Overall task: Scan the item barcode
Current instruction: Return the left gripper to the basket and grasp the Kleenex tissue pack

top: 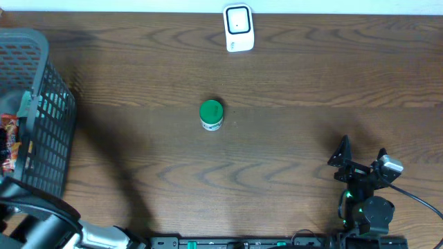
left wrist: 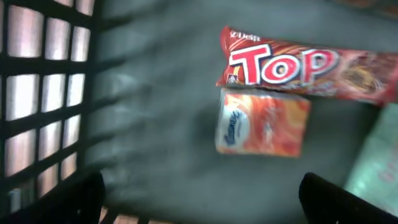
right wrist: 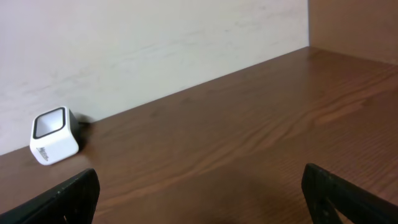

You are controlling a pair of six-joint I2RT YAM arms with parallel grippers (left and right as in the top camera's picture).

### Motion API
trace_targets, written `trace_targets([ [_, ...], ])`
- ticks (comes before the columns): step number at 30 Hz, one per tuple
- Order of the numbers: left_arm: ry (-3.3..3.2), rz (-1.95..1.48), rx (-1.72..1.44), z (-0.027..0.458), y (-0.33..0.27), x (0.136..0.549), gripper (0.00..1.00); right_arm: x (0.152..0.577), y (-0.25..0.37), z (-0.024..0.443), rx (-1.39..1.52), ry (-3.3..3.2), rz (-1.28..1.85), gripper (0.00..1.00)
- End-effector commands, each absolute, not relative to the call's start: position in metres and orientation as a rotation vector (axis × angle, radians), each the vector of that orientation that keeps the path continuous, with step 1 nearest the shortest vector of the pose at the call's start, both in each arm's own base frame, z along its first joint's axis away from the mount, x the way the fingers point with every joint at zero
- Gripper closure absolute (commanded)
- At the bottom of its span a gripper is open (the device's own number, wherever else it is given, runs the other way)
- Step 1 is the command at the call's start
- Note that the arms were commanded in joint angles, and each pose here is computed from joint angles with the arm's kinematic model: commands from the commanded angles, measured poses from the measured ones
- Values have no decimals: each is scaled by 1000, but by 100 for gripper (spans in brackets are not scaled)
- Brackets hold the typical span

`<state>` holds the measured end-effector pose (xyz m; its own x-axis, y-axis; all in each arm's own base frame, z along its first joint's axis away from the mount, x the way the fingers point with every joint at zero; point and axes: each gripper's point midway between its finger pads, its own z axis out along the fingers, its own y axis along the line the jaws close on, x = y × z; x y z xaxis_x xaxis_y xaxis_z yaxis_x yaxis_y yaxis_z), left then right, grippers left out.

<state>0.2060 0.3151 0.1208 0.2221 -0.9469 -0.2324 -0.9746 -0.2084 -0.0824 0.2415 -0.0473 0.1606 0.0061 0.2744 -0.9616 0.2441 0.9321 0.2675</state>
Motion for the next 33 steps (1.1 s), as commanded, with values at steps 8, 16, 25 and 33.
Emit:
trace_targets([
  [8,1920,216,-2272,60,322,234,2,242,-45,160,399,1582,29,1],
  [16,1996,214,-2257,16,319,255,2,242,-45,160,399,1581,29,1],
  [25,2052,220,-2232,13,318,253,20,242,-45,160,399,1581,29,1],
  [33,1973,232,-2112,85,322,255,26,242,-45,160,399,1582,29,1],
])
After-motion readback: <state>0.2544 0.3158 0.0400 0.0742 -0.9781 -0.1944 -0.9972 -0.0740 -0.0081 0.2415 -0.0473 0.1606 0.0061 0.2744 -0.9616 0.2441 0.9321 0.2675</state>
